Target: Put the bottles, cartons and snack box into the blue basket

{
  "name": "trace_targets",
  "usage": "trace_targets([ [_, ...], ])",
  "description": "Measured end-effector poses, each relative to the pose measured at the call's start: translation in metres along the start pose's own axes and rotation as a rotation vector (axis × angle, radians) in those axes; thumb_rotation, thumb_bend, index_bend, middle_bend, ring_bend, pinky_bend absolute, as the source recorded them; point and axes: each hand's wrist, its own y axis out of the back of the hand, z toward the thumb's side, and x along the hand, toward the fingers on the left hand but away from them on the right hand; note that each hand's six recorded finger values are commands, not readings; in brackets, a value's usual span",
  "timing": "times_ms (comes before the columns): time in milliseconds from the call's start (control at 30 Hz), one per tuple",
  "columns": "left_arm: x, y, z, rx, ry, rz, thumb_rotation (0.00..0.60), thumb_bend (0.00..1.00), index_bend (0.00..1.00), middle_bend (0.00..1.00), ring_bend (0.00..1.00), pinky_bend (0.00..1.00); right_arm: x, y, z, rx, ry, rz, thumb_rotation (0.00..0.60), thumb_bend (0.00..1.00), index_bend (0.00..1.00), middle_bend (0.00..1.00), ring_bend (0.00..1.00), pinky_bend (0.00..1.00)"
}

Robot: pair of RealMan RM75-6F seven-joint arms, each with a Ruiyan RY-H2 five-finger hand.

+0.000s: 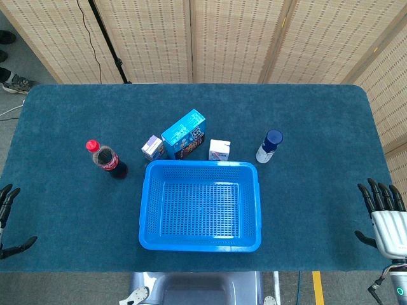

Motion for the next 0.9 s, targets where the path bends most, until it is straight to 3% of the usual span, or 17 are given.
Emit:
trace_targets([
  [167,0.001,-0.002,0.002,0.009,-0.003,-0.005,0.6,0.02,0.0,0.0,0.0,0.0,0.0,-0.003,-0.001,-0.009,0.001,0.011,0.6,0.0,0.0,0.0,0.0,0.0],
  [333,0.003,-0.003,0.005,0.003,-0.014,-0.012,0.6,0.02,0.0,0.0,0.0,0.0,-0.004,-0.006,0.002,-0.088,0.019,0.022,0.6,0.0,0.0,0.0,0.0,0.0],
  [667,0.005,-0.002,0.008,-0.007,-0.033,-0.004,0.6,0.02,0.0,0.0,0.0,0.0,-0.037,-0.008,-0.001,-0.433,0.092,-0.014,0.6,0.0,0.0,0.0,0.0,0.0],
  [900,0.012,0.0,0.008,-0.024,-0.043,0.004,0.6,0.02,0.0,0.0,0.0,0.0,-0.091,-0.009,0.006,-0.632,0.128,-0.038,0.6,0.0,0.0,0.0,0.0,0.02],
])
